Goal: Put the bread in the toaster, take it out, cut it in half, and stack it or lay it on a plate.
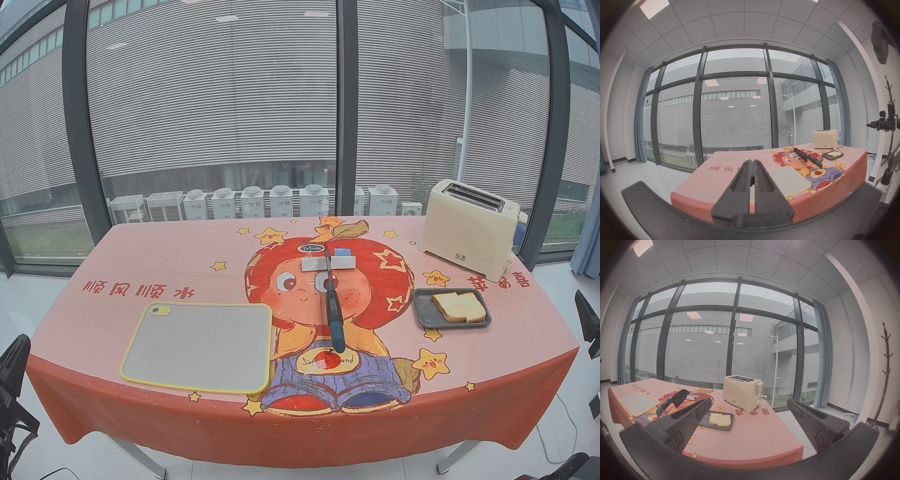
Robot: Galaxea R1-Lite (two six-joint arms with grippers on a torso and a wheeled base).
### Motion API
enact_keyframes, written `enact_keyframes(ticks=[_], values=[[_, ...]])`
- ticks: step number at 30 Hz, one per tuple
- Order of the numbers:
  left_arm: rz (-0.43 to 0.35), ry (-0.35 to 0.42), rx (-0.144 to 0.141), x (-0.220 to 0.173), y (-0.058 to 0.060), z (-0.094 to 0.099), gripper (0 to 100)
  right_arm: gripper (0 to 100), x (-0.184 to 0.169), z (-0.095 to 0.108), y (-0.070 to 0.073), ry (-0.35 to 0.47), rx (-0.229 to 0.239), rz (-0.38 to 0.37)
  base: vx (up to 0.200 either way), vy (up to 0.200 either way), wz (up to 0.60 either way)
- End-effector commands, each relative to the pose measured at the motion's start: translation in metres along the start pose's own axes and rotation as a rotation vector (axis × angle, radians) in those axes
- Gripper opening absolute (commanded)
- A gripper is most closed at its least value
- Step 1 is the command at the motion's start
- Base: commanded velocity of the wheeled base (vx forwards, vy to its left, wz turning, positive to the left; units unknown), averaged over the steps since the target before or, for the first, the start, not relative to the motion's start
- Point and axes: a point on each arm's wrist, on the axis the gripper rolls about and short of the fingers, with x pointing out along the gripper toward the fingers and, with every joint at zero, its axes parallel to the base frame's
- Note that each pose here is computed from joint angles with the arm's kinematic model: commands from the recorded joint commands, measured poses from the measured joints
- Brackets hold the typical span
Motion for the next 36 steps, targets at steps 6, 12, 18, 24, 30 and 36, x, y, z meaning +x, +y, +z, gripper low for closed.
enact_keyframes(ticks=[6,12,18,24,30,36], values=[[0.002,-0.046,-0.004,-0.015,0.001,-0.005,0,100,-0.02,-0.009,-0.004,0.026,-0.006,0.001,0.0,0.0,0.0],[0.001,-0.051,-0.004,-0.02,0.001,-0.015,0,100,-0.032,-0.013,-0.006,0.025,-0.006,0.001,0.0,0.0,0.0],[0.002,-0.055,-0.004,-0.024,0.001,-0.024,0,100,-0.038,-0.017,-0.007,0.02,-0.005,0.001,0.0,0.0,0.0],[0.002,-0.048,-0.005,-0.027,0.001,-0.035,0,100,-0.043,-0.022,-0.008,0.007,-0.002,0.0,0.0,0.0,0.0],[0.002,-0.046,-0.005,-0.029,0.001,-0.045,0,100,-0.054,-0.031,-0.009,0.012,-0.003,-0.003,0.0,0.0,0.0],[0.002,-0.045,-0.004,-0.033,0.0,-0.055,0,100,-0.063,-0.039,-0.011,0.024,-0.004,-0.001,0.0,0.0,0.0]])
